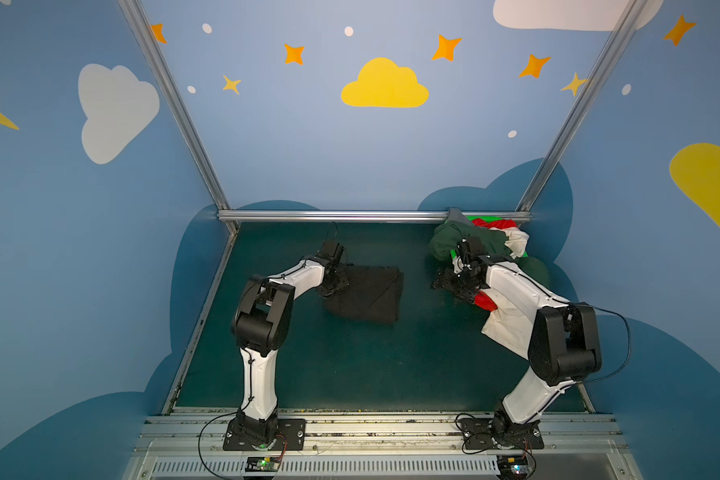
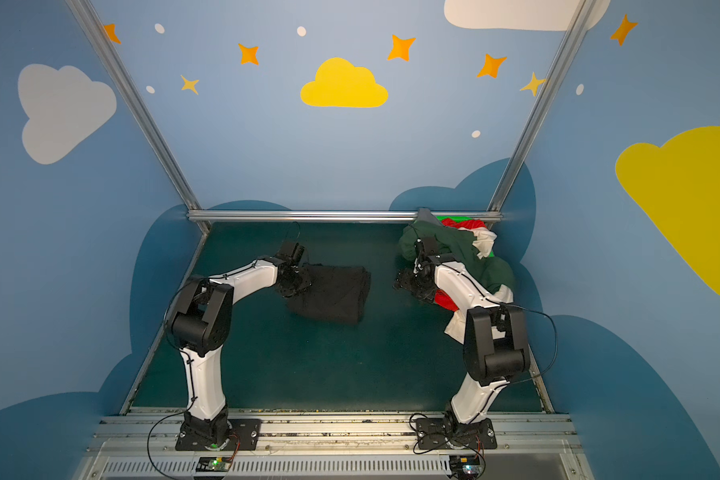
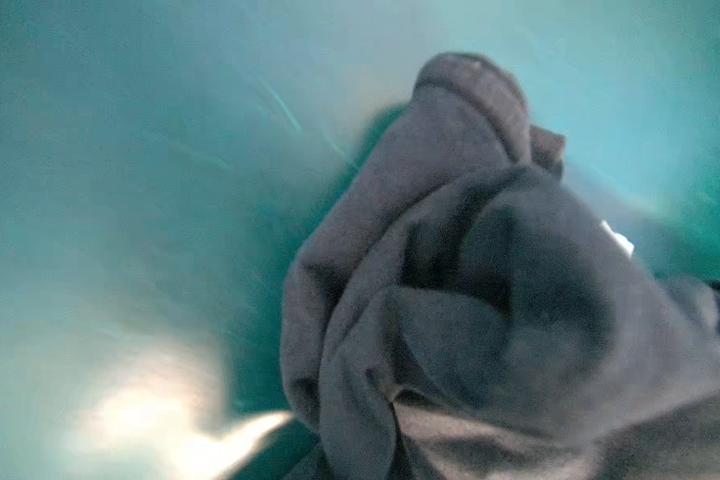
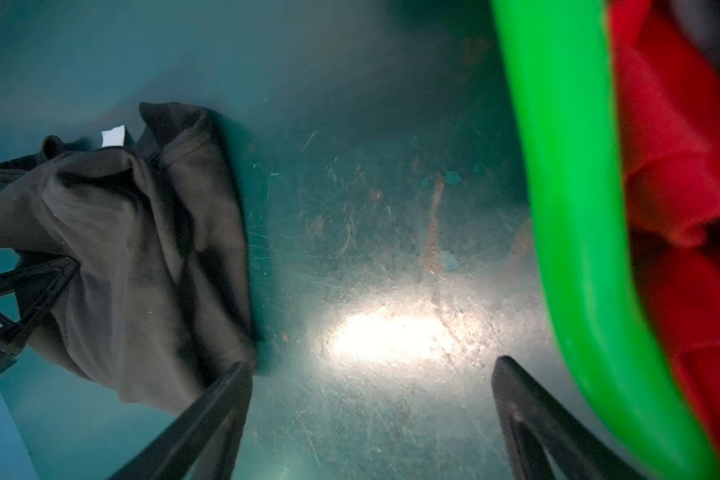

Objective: Fold and stack the t-shirts
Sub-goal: 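Drag the folded shirt to the far corner with left gripper while right withdraws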

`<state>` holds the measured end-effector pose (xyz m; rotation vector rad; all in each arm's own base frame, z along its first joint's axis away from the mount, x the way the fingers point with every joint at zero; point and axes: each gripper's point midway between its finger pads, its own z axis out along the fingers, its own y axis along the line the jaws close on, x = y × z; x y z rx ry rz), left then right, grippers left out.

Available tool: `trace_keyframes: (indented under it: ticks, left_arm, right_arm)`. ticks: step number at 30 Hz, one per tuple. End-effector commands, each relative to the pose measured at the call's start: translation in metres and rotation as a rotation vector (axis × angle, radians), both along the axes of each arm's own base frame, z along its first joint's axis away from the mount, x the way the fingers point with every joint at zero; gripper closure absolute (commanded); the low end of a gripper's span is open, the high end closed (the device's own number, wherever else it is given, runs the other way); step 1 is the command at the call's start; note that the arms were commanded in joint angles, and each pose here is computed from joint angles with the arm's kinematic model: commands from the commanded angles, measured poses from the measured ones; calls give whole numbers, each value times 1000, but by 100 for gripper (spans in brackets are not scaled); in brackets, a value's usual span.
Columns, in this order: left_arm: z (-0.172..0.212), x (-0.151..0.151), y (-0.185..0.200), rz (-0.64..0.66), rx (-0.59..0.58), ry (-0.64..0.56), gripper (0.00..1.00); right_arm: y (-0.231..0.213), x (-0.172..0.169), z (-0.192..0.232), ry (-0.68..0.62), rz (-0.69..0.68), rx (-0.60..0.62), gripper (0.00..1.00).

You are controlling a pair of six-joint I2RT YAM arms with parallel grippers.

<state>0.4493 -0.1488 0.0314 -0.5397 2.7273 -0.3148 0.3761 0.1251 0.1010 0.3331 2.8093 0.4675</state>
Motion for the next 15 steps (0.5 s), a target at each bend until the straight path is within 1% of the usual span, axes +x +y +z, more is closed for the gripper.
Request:
trace_keyframes:
  ticks: [1, 5, 8, 11, 12, 15]
  left_arm:
    - [-6, 7, 55, 83, 107, 59, 96]
    - [-4, 29, 94, 125, 121, 63, 96]
    - [0, 50, 119, 91, 147, 68, 96]
    - [-3, 68, 149, 59, 214, 107, 96]
    - [-5, 73, 155, 35, 218, 110, 96]
    - [-7, 82, 182, 27, 219, 125, 96]
  right_arm:
    - [-3, 1, 12, -50, 7, 20, 12]
    - [-8, 4, 13, -81, 12, 13, 12]
    - [-11, 5, 15, -107, 10, 10, 11]
    - [-17, 6, 17, -115, -10, 13, 11]
    - [-19, 6, 17, -115, -16, 14, 11]
    - [-22, 7, 17, -112, -34, 27, 11]
